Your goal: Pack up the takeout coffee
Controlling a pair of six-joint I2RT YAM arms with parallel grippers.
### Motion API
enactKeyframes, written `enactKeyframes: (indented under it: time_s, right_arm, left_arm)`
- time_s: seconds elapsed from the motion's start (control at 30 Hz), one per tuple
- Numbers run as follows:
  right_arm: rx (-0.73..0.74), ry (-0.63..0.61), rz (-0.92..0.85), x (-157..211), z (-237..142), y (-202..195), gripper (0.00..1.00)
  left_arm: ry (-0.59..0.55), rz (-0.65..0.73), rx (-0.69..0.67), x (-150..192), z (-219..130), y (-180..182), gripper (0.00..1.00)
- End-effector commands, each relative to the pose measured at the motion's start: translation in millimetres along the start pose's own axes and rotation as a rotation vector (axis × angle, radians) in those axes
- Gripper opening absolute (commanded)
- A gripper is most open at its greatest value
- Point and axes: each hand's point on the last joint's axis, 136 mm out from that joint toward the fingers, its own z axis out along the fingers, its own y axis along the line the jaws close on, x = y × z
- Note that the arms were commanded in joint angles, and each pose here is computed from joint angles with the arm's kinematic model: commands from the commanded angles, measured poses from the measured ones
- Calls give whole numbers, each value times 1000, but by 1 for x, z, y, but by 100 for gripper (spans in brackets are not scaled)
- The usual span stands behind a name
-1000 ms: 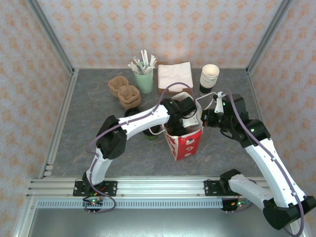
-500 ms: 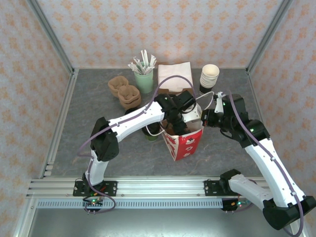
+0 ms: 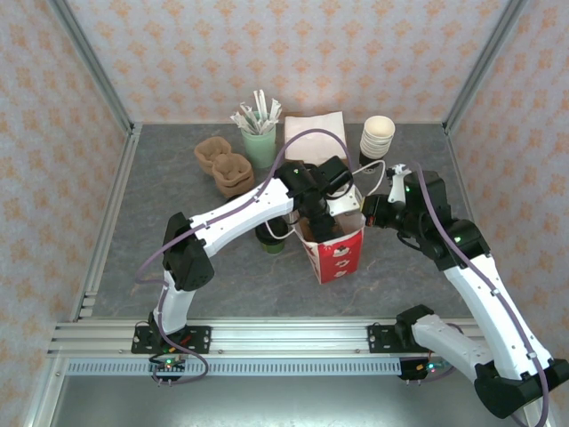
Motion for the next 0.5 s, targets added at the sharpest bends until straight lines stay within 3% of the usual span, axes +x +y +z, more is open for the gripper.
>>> enactKeyframes:
  time_s: [0.0, 0.33, 0.47]
  right_arm:
    - [104, 42, 23, 13, -1, -21, 0]
    - [188, 36, 37, 11, -11, -33, 0]
    - [159, 24, 39, 10, -11, -29, 0]
  left_arm:
    - [-113, 10, -48, -16, -47, 1, 100]
    - [-130, 19, -89, -16, -58, 8, 100]
    - [-252, 11, -68, -35, -89, 1, 100]
